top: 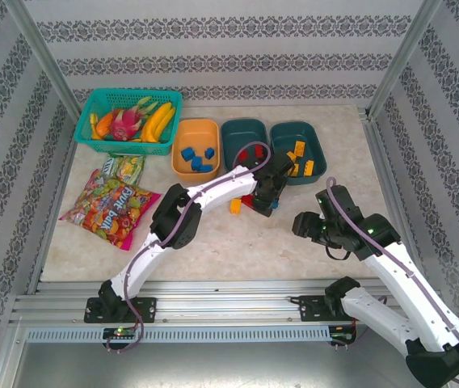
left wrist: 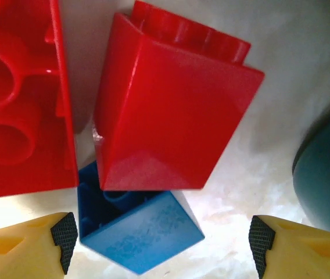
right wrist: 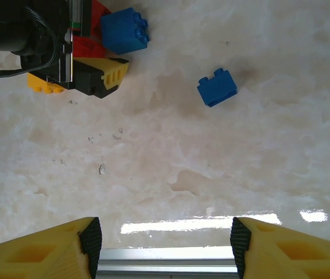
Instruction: Sort the legos into containers by color
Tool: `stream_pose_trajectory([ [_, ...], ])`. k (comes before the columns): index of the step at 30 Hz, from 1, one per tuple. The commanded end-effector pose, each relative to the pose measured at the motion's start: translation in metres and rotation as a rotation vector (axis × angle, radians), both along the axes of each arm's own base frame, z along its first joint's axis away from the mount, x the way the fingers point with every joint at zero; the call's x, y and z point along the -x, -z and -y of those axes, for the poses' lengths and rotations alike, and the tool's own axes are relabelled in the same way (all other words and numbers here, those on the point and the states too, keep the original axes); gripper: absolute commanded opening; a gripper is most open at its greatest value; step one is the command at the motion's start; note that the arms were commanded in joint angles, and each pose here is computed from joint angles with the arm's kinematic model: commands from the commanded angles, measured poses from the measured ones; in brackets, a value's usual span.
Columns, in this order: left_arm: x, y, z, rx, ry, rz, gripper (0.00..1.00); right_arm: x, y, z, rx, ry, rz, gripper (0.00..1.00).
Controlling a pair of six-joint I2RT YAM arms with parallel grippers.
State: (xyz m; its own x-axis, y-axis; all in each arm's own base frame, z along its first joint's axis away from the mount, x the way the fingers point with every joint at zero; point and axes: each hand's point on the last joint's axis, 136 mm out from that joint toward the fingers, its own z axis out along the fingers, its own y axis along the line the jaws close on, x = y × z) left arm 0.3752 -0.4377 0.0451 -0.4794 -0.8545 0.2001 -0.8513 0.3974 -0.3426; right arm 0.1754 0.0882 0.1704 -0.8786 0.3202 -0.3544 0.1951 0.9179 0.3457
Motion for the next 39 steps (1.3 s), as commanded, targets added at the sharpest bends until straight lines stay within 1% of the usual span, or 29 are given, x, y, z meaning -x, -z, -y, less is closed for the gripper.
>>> stream_pose_trajectory([
  [1,0.009,0.009,-0.007,-0.054,-0.090,-0.062,0.77,0.003,0.000,0.003,0.000,-0.020,-0.009,0.63],
  [5,0.012,0.017,-0.011,-0.071,-0.109,-0.084,0.70,0.001,-0.001,0.006,-0.011,-0.013,-0.011,0.63],
  [9,0.013,0.018,-0.012,-0.077,-0.108,-0.086,0.57,-0.002,0.000,0.007,-0.013,-0.011,-0.012,0.63],
  [13,0.014,0.015,-0.013,-0.076,-0.091,-0.078,0.48,-0.006,0.000,0.005,-0.021,-0.012,-0.011,0.63],
  [15,0.013,0.010,-0.011,-0.065,-0.068,-0.063,0.37,-0.009,-0.002,0.003,-0.029,-0.017,0.004,0.63],
  [17,0.016,0.006,-0.010,-0.060,-0.034,-0.064,0.34,-0.012,-0.006,0.002,-0.039,-0.015,0.025,0.63],
  [22,0.023,-0.017,-0.012,-0.059,0.057,-0.042,0.31,-0.022,-0.026,-0.002,-0.073,-0.026,0.112,0.63],
  [26,0.025,-0.053,-0.011,-0.028,0.140,0.024,0.31,-0.031,-0.051,-0.004,-0.089,-0.040,0.214,0.63],
  [29,0.020,-0.084,-0.017,-0.017,0.209,0.099,0.31,-0.042,-0.079,-0.016,-0.160,-0.079,0.334,0.64],
  [32,0.012,-0.108,-0.038,-0.046,0.273,0.160,0.31,-0.051,-0.104,-0.036,-0.261,-0.151,0.434,0.65],
  [35,-0.001,-0.128,-0.059,-0.073,0.358,0.232,0.29,-0.060,-0.118,-0.056,-0.347,-0.223,0.477,0.66],
  [36,-0.006,-0.132,-0.066,-0.086,0.393,0.255,0.29,-0.063,-0.122,-0.061,-0.373,-0.239,0.492,0.66],
  [39,-0.019,-0.138,-0.089,-0.088,0.466,0.272,0.30,-0.078,-0.134,-0.076,-0.458,-0.260,0.549,0.69],
])
